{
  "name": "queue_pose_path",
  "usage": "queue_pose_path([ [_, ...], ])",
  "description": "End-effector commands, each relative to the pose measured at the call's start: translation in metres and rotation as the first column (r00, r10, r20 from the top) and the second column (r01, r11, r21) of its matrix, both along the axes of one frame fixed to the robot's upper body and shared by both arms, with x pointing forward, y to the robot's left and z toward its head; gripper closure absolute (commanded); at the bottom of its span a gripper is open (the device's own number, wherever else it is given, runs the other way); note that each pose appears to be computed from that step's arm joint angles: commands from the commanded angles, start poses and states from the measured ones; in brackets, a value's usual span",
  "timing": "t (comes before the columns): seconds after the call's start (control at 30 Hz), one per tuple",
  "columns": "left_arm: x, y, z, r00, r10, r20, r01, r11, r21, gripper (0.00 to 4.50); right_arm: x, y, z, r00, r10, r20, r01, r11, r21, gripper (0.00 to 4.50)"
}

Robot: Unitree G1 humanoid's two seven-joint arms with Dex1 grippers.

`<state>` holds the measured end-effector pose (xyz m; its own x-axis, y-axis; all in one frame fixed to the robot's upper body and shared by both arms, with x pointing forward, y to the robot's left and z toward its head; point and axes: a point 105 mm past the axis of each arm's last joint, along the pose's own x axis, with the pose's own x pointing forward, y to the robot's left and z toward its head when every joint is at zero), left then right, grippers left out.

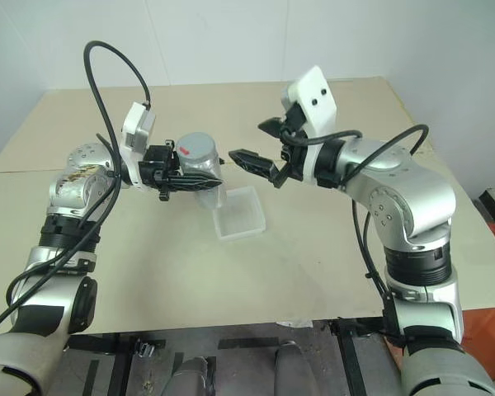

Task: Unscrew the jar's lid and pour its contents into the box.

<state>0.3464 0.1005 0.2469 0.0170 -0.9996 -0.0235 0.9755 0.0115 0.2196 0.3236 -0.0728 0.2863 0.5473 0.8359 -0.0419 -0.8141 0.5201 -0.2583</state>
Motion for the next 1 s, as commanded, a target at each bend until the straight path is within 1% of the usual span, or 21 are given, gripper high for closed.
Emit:
queue_pose_path([
  [0.03,-0.003,0.0,0.009,0.999,-0.01,0.036,0.011,1.0,-0.021,2.57,-0.02,0.006,0.013,0.995,0.077,0.06,-0.077,0.997,-0.001,0.02],
  [0.13,-0.003,-0.003,0.007,0.999,-0.01,0.032,0.011,1.0,-0.022,2.57,-0.029,0.016,0.022,0.989,0.125,0.073,-0.127,0.991,0.031,0.02],
  [0.23,-0.002,-0.005,0.005,0.999,-0.013,0.029,0.013,1.0,-0.021,2.57,-0.032,0.024,0.026,0.987,0.141,0.078,-0.145,0.988,0.045,0.02],
  [0.4,-0.003,-0.008,0.004,0.999,-0.023,0.031,0.023,1.0,-0.017,2.57,-0.025,0.039,0.025,0.992,0.109,0.07,-0.112,0.993,0.03,0.02],
  [0.6,-0.003,-0.009,0.005,0.999,-0.025,0.033,0.026,1.0,-0.017,2.57,-0.029,0.052,0.025,0.987,0.142,0.07,-0.144,0.989,0.021,0.02],
  [1.0,-0.004,-0.007,0.005,0.999,-0.027,0.036,0.027,1.0,-0.013,2.57,-0.019,0.061,0.02,0.991,0.129,0.043,-0.13,0.991,0.016,0.02],
])
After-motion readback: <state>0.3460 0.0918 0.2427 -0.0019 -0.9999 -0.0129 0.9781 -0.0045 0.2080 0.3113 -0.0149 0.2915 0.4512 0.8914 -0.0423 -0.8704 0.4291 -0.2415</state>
